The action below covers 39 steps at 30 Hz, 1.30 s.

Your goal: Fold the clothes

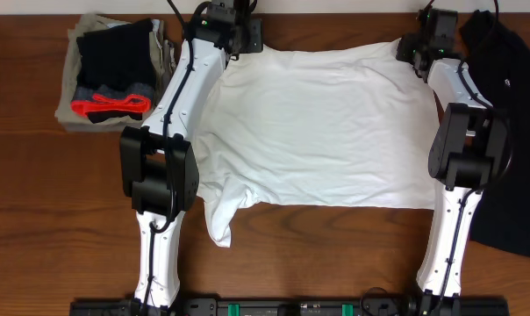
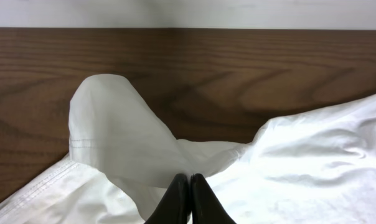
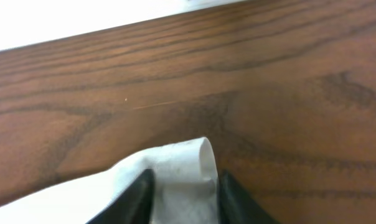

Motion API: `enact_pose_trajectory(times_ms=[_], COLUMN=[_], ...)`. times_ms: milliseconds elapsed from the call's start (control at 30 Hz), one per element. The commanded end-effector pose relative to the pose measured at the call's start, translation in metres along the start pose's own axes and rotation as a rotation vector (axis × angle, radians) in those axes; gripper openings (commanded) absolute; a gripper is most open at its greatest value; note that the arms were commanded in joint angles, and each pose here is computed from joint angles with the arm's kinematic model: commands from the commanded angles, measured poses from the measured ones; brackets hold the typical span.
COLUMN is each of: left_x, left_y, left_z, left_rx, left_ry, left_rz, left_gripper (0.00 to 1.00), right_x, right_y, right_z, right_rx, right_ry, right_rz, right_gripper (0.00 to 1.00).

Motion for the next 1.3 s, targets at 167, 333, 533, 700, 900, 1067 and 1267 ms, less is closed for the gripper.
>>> enact_pose_trajectory(times_ms=[167, 333, 533, 700, 900, 1067, 1267], left_x=[0.004, 0.011, 0.018, 0.024, 0.022, 0.023, 0.023], left_y=[0.001, 0.001, -0.006, -0.026, -0.060, -0.098, -0.139], left_z=[0.000, -0.002, -0.003, -0.003, 0.000, 0.005, 0.022], left_rx=[0.001, -0.007, -0.003, 0.014, 0.052, 0.084, 0.156], left_ry=[0.013, 0.015, 0.028, 0.028, 0.087, 0.102, 0.126], left_rz=[-0.015, -0.050, -0.061, -0.070, -0.070, -0.073, -0.076], left_gripper=[0.06, 0.06, 0.06, 0.06, 0.06, 0.06, 0.06], right_x=[0.002, 0.000, 0.003, 0.008, 0.003, -0.006, -0.012], right_y=[0.021, 0.013, -0.024, -0.074, -0.129, -0.174, -0.214], right_z=[0.032, 0.017, -0.021, -0.052, -0.056, -0.051, -0.038], right_rx=[0.066, 0.056, 0.078, 0.112, 0.215, 0.296, 0.390], right_ry=[0.014, 0.020, -0.016, -0.038, -0.039, -0.046, -0.061], right_rz=[-0.018, -0.015, -0.006, 0.014, 0.049, 0.076, 0.098], right_gripper=[0.01, 0.01, 0.01, 0.01, 0.01, 0.01, 0.01])
Point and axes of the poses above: each gripper's point midway between its finger pads, its own y axis out along the fingers, its own x axis along the line the jaws close on, z = x × y, the point moved 1 cm from there along -y, back along the fingers, and after that the axes turned 10 degrees about y, right-handed, at the moved point
